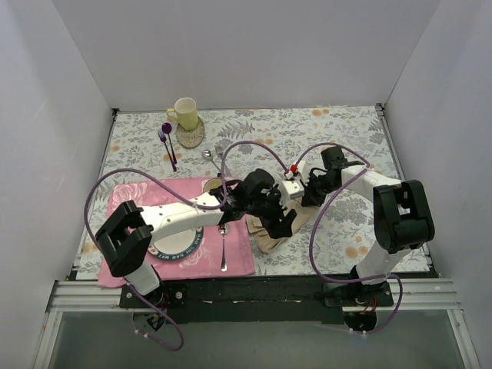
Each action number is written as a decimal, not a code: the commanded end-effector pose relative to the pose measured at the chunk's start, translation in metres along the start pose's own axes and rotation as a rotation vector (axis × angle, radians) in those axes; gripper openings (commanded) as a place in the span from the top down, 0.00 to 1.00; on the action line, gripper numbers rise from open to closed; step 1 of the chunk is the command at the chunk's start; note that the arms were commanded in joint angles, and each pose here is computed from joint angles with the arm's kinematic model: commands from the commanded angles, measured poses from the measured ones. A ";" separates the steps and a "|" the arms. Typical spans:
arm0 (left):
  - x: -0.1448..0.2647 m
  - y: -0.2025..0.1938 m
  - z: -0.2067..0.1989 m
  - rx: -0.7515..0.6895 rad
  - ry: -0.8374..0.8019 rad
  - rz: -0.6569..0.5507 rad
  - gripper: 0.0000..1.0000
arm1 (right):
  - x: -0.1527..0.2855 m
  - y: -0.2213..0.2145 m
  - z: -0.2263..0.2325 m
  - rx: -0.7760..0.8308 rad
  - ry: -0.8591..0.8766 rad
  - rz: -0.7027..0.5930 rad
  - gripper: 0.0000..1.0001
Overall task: Fold the napkin into a case and place the utensils inside
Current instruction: Stuff the top corner of the smaller-rectangle-folded napkin into the folded napkin.
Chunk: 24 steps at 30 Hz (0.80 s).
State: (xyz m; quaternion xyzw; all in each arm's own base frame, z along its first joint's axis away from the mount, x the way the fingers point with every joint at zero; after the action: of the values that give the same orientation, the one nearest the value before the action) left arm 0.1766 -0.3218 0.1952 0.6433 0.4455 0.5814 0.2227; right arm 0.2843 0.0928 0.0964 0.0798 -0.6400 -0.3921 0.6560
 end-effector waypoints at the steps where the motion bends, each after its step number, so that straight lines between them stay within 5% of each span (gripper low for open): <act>1: -0.024 -0.009 0.002 -0.093 0.104 0.030 0.32 | -0.010 -0.014 -0.006 -0.032 -0.014 0.083 0.99; 13: -0.060 -0.038 -0.004 -0.170 0.184 0.125 0.41 | -0.008 -0.018 -0.004 -0.032 -0.014 0.090 0.99; 24: -0.062 -0.051 0.003 -0.190 0.219 0.205 0.71 | -0.008 -0.022 -0.003 -0.023 -0.009 0.092 0.99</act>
State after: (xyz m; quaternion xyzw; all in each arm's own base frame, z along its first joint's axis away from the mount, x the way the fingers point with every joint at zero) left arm 0.1660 -0.3479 0.1153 0.6056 0.3527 0.6930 0.1694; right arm 0.2863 0.0919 0.0964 0.0749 -0.6344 -0.3977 0.6586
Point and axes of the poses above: each gripper's point midway between its finger pads, its own x axis back along the fingers, its own z axis along the line the jaws close on, y = z × x, the point moved 9 cm from there along x, back along the fingers, and after that the axes turned 4 degrees about -x, right-handed, at the moved point
